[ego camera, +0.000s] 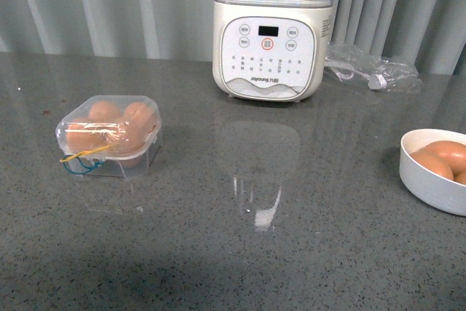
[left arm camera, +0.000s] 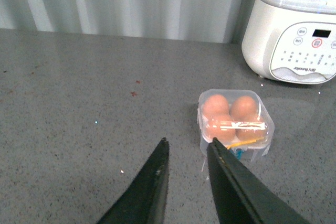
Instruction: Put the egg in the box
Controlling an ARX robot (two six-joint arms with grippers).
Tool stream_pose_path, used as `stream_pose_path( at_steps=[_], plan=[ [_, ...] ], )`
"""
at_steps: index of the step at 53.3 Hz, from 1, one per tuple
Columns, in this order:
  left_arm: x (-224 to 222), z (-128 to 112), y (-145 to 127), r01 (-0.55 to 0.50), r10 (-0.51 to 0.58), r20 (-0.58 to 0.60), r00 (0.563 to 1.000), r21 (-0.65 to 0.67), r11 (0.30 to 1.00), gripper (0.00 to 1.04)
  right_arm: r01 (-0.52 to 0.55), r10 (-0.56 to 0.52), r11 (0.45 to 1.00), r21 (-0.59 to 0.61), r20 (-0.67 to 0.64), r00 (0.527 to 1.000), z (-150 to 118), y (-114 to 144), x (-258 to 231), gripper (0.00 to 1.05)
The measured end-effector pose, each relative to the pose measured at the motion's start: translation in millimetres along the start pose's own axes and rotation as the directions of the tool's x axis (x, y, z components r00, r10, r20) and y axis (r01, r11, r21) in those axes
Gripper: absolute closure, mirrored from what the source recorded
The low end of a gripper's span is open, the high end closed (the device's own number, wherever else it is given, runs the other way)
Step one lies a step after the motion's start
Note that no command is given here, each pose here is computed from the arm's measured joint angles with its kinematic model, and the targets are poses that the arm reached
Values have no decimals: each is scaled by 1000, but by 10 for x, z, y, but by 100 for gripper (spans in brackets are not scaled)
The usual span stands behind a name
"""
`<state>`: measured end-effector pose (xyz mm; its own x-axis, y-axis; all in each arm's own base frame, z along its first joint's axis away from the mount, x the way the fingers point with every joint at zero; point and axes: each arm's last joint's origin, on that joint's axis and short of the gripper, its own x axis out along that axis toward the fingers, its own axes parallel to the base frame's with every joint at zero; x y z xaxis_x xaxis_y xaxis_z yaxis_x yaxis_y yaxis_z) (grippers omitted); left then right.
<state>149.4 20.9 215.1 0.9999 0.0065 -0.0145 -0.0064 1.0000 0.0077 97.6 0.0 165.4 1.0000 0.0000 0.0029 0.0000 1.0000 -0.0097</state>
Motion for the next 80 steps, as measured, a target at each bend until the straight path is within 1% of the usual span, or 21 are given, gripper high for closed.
stream_pose_path(
  at_steps=[2, 4, 14, 17, 21, 49, 54, 70, 74, 80],
  plan=[
    [-30, -42, -23, 0, 0, 2, 1000, -1, 1000, 97, 0, 0, 1000, 0, 0, 1000, 0, 0, 0, 7],
    [-48, -65, -35, -1, 1, 4, 1000, -6, 1000, 102, 0, 0, 1000, 0, 0, 1000, 0, 0, 0, 7],
    [-129, -169, -91, 2, -2, 14, 1000, -7, 1000, 101, 0, 0, 1000, 0, 0, 1000, 0, 0, 0, 7],
    [-153, -205, -142, -18, 18, 11, 1000, -8, 1000, 101, 0, 0, 1000, 0, 0, 1000, 0, 0, 0, 7],
    [-189, -250, -194, -3, 4, 12, 1000, -9, 1000, 101, 0, 0, 1000, 0, 0, 1000, 0, 0, 0, 7],
    [-336, -417, -210, 7, -7, 17, 1000, -10, 1000, 101, 0, 0, 1000, 0, 0, 1000, 0, 0, 0, 7],
    [-362, -389, -209, 6, -5, 48, 999, -9, 1000, 101, 0, 0, 1000, 0, 0, 1000, 0, 0, 0, 7],
    [-421, -396, -209, 6, -5, 47, 999, -9, 1000, 101, 0, 0, 1000, 0, 0, 1000, 0, 0, 0, 7],
    [-491, -446, -209, 6, -6, 11, 1000, -9, 1000, 101, 0, 0, 1000, 0, 0, 1000, 0, 0, 0, 7],
    [-528, -424, -208, 6, -6, 44, 999, -9, 1000, 101, 0, 0, 1000, 0, 0, 1000, 0, 0, 0, 7]
  ],
)
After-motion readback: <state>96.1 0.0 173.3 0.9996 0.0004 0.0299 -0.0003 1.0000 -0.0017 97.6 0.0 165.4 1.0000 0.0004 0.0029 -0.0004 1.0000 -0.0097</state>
